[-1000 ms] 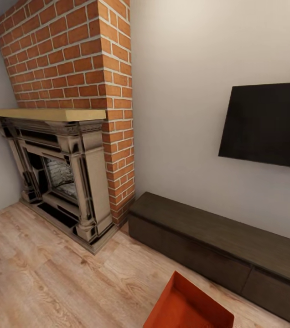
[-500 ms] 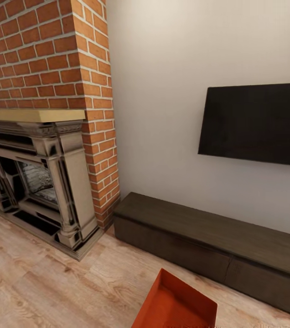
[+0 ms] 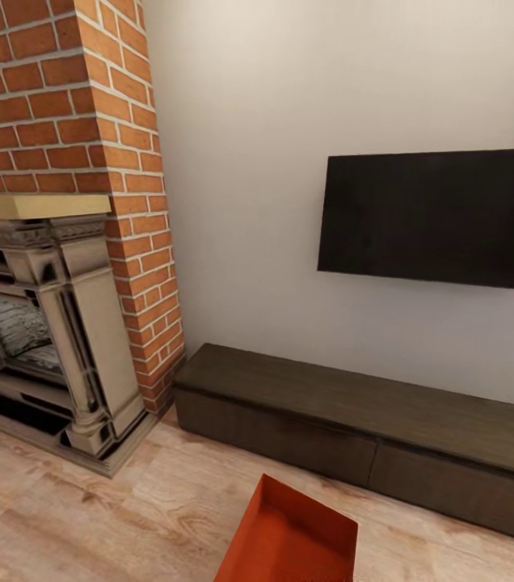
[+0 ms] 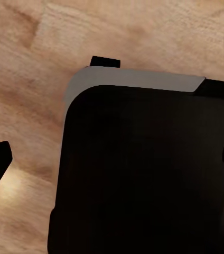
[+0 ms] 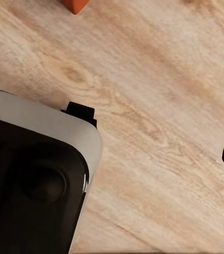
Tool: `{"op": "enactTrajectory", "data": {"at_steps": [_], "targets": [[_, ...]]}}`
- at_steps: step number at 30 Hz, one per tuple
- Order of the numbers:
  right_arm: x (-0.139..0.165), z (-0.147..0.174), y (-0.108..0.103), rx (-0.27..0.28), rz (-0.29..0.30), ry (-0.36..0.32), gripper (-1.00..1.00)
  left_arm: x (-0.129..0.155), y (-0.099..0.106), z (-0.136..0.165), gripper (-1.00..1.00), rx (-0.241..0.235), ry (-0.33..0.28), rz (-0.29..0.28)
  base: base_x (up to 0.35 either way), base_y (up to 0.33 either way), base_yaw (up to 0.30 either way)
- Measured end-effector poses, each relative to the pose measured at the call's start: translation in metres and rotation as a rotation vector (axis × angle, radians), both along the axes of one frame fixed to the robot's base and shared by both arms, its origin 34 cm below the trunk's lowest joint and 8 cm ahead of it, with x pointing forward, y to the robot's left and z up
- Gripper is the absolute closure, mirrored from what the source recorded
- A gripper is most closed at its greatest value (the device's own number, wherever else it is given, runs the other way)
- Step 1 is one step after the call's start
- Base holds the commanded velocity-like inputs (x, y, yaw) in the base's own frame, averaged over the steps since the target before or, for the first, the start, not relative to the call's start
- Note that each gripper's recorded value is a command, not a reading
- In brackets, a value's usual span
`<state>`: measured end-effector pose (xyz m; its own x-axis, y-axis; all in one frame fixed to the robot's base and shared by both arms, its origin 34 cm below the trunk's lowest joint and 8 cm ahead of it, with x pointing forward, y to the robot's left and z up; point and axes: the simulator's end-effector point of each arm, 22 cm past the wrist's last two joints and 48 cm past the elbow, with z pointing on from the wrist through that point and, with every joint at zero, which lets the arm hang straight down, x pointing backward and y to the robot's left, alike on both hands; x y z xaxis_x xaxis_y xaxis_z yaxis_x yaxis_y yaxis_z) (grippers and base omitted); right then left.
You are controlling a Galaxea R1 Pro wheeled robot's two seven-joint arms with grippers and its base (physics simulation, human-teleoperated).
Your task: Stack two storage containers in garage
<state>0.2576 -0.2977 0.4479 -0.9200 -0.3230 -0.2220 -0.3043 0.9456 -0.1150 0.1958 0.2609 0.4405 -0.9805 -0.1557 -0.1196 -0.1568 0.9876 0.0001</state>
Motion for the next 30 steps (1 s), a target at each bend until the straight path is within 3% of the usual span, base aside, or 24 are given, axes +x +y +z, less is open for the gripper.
{"op": "enactTrajectory", "data": {"at_steps": [10,30], "targets": [[0.0001,-0.0001,0.0016,0.002,0.001,0.0,-1.0,0.0,-0.0008,0.0,-1.0,-0.001,0.0,0.0,0.013,0.02,-0.222],[0.0001,0.0001,0.0001,0.001,-0.002,0.0,-1.0,-0.0001,-0.0007,0.0001,-1.0,-0.001,0.0,0.0,0.158,0.267,-0.01]]}}
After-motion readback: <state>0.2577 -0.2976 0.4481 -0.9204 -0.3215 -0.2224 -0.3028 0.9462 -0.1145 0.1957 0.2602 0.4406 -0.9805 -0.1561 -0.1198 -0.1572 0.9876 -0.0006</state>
